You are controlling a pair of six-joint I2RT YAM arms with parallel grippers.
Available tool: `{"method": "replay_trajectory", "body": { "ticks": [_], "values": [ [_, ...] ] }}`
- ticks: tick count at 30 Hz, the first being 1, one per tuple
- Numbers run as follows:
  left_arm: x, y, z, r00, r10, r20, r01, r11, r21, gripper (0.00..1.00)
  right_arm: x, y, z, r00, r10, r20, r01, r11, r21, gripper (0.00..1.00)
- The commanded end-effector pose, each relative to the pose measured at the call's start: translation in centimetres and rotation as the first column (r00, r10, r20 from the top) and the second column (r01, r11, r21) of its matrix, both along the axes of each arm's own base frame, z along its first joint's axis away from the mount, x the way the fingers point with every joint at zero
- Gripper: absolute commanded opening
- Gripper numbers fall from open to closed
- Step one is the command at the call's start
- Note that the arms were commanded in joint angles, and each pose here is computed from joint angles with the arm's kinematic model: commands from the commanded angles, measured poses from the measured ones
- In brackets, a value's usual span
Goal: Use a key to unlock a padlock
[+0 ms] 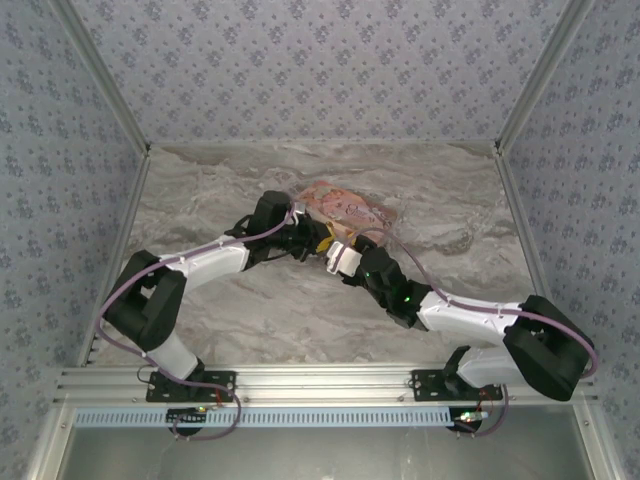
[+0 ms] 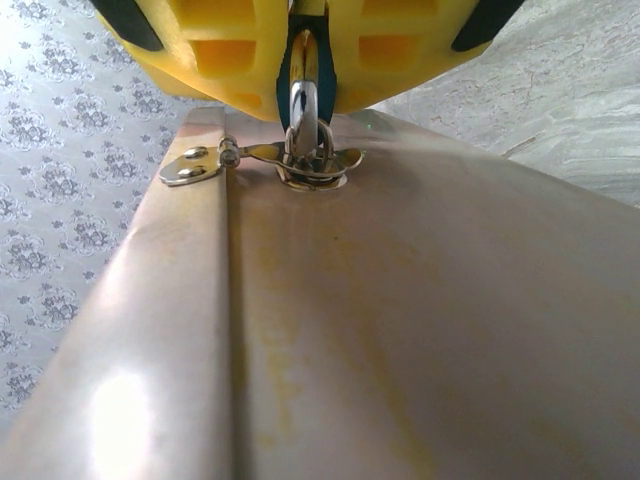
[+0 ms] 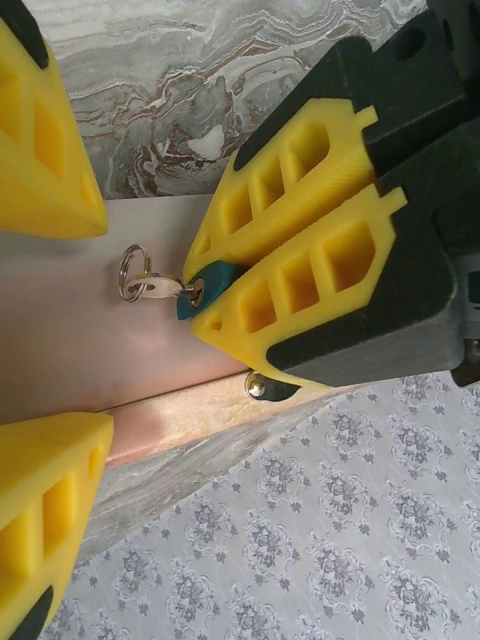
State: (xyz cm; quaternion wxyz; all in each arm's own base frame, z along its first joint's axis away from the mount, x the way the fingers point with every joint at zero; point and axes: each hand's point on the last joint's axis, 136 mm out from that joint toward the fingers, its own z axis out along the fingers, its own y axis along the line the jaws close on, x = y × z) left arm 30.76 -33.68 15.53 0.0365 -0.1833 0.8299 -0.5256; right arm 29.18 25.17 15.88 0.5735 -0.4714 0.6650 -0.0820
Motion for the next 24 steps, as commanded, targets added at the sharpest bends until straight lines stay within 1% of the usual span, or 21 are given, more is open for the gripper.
{"method": "replay_trajectory", "body": {
  "ticks": [1, 3, 8, 18, 24],
  "values": [
    [0.2, -0.4, 5.3, 0.986, -0.041, 0.161, 0.053, 0.996, -0.071, 0.00, 0.1, -0.1, 2.0, 0.999, -0.012, 0.041, 0.011, 1.000, 0.027, 0.51],
    [0.2, -0.3, 5.6, 0.981, -0.046, 0.187, 0.058, 0.996, -0.060, 0.00, 0.0, -0.4, 2.0, 0.999, -0.016, 0.040, 0.015, 1.000, 0.019, 0.52],
    [0.3, -0.2, 6.0, 0.976, -0.059, 0.211, 0.066, 0.997, -0.029, 0.00, 0.1, -0.9, 2.2, 0.999, -0.023, 0.041, 0.022, 1.000, 0.019, 0.53],
    [0.3, -0.1, 6.3, 0.978, -0.055, 0.203, 0.060, 0.998, -0.016, 0.00, 0.1, -0.5, 2.9, 0.999, -0.009, 0.051, 0.008, 0.999, 0.037, 0.53],
    [0.4, 0.2, 5.9, 0.984, -0.037, 0.175, 0.038, 0.999, 0.000, 0.00, 0.2, -0.5, 2.8, 0.999, -0.004, 0.033, 0.002, 0.999, 0.049, 0.54]
  ]
}}
